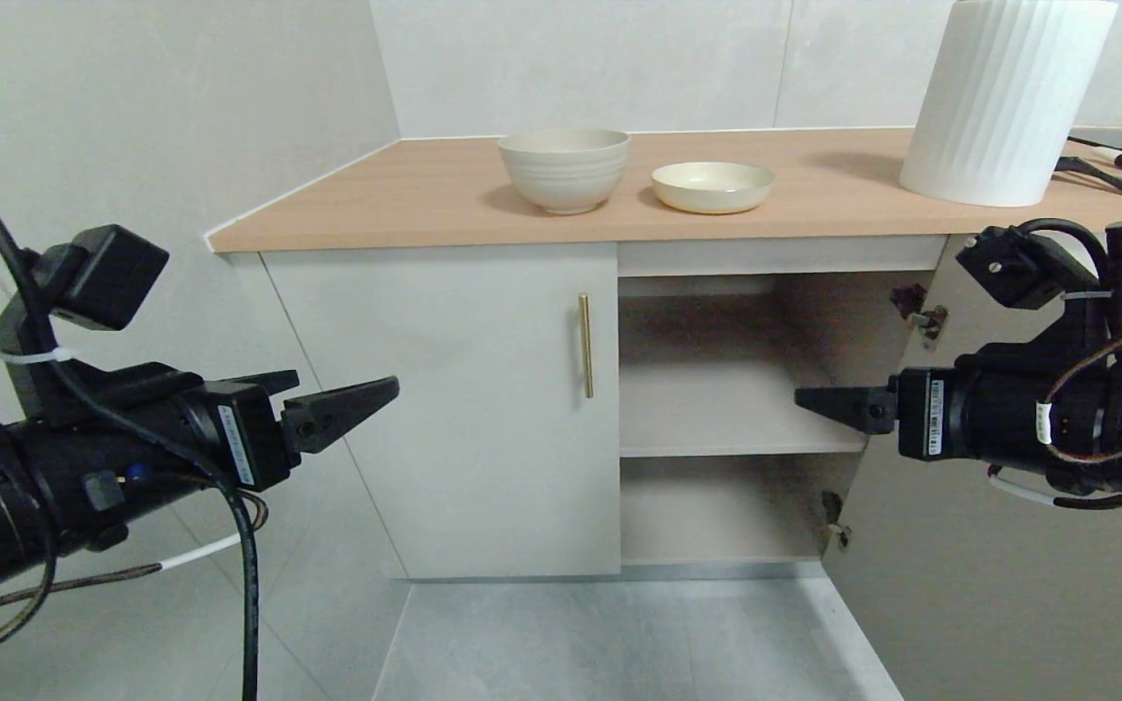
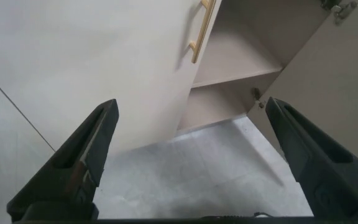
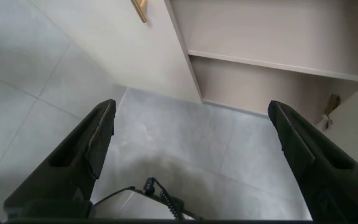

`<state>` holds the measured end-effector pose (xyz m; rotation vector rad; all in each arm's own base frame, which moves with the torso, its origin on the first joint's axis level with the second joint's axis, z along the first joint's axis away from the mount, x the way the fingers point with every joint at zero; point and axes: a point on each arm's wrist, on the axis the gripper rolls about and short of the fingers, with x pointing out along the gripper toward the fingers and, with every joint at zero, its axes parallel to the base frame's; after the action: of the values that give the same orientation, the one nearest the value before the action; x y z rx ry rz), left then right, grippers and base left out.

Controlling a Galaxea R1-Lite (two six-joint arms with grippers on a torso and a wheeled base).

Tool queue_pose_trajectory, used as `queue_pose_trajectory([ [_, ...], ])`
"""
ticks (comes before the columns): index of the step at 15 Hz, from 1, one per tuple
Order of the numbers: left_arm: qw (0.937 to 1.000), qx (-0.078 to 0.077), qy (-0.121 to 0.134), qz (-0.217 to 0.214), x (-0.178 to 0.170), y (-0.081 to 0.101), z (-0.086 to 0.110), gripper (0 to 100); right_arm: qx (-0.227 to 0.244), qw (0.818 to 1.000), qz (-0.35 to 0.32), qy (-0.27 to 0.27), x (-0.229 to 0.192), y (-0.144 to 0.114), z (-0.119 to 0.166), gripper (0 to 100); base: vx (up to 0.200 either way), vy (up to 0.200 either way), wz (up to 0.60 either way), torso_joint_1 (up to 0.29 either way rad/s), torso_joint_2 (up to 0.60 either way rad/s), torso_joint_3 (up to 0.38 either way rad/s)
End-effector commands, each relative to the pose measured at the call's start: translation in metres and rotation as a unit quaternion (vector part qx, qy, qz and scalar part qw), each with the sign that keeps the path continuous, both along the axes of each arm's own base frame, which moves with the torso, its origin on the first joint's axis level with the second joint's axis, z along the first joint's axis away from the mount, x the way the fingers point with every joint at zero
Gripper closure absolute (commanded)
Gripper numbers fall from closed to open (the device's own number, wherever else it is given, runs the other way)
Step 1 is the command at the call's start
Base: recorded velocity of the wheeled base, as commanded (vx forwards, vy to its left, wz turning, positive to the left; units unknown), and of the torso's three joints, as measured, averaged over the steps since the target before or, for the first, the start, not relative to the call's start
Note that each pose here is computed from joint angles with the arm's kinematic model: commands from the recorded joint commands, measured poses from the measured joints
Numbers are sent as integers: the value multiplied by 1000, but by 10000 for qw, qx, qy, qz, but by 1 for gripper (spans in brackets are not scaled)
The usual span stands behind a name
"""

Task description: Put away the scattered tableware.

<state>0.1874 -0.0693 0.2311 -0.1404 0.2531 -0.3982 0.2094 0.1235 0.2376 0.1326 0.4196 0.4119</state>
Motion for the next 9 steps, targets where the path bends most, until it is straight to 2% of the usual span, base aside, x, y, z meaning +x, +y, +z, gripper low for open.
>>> queue_pose_trajectory([
  [1,10000,16,43,6,2,-1,-2,0,1,10000,-5,-4,-1,-1,0,0,0,0,0,0,0,0],
  [2,10000,21,57,6,3,-1,-3,0,2,10000,-12,-12,-1,-1,0,0,0,0,0,0,0,0],
  [9,10000,16,43,6,4,-1,-2,0,-123,9999,61,-82,-8,-5,-1,0,200,0,0,4,2,4],
])
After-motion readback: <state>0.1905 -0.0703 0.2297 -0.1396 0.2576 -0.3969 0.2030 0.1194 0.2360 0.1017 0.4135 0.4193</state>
